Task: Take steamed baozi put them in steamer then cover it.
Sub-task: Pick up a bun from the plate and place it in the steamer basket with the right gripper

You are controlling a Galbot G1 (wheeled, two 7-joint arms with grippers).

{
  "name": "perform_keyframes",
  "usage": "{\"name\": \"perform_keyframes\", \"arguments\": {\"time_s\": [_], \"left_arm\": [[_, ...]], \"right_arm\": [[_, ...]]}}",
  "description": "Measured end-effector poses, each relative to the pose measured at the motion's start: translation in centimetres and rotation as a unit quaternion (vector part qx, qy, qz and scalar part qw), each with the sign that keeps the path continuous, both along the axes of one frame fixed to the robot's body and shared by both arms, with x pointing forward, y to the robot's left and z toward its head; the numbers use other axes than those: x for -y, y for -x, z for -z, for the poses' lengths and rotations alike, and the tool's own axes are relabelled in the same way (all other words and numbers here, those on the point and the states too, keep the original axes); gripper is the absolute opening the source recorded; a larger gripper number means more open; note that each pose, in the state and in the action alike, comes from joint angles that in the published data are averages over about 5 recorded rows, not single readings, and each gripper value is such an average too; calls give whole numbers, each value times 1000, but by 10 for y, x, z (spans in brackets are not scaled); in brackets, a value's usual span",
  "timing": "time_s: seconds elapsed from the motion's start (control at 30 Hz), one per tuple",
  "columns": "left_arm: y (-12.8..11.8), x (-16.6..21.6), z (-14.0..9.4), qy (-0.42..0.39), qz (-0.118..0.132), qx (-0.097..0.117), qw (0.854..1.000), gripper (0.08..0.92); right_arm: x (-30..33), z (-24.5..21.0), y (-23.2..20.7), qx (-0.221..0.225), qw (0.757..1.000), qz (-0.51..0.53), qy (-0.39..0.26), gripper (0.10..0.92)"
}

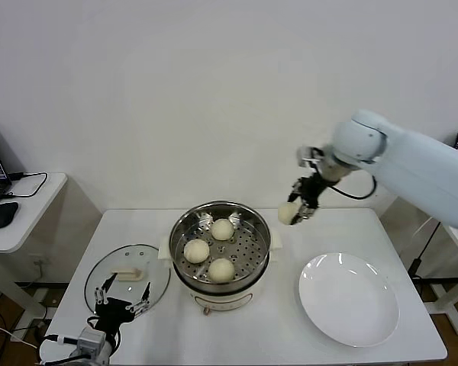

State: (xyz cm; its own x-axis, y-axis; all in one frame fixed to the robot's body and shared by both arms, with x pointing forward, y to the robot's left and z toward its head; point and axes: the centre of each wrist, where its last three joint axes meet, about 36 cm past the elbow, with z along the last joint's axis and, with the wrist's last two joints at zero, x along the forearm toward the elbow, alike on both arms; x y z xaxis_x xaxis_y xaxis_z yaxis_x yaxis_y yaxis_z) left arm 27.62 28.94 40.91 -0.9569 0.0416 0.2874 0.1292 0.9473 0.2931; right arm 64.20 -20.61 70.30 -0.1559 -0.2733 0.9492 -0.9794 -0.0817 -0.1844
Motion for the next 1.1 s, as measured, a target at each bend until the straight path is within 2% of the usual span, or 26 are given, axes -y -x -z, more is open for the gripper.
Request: {"name": "perform_keyframes", "arguments": {"time_s": [0.3,0.53,1.1], "left_arm": [[-3,-4,-4,7,-5,9,1000,823],[-1,-5,-2,15,-10,7,1000,823],[-2,-4,-2,19,-12,10,1000,823]], "right_arm": [[-62,14,-6,-17,999,-34,21,568],[-96,30,-11,-22,998,-49,32,568],[-124,85,-19,-31,996,-51,58,568]]}}
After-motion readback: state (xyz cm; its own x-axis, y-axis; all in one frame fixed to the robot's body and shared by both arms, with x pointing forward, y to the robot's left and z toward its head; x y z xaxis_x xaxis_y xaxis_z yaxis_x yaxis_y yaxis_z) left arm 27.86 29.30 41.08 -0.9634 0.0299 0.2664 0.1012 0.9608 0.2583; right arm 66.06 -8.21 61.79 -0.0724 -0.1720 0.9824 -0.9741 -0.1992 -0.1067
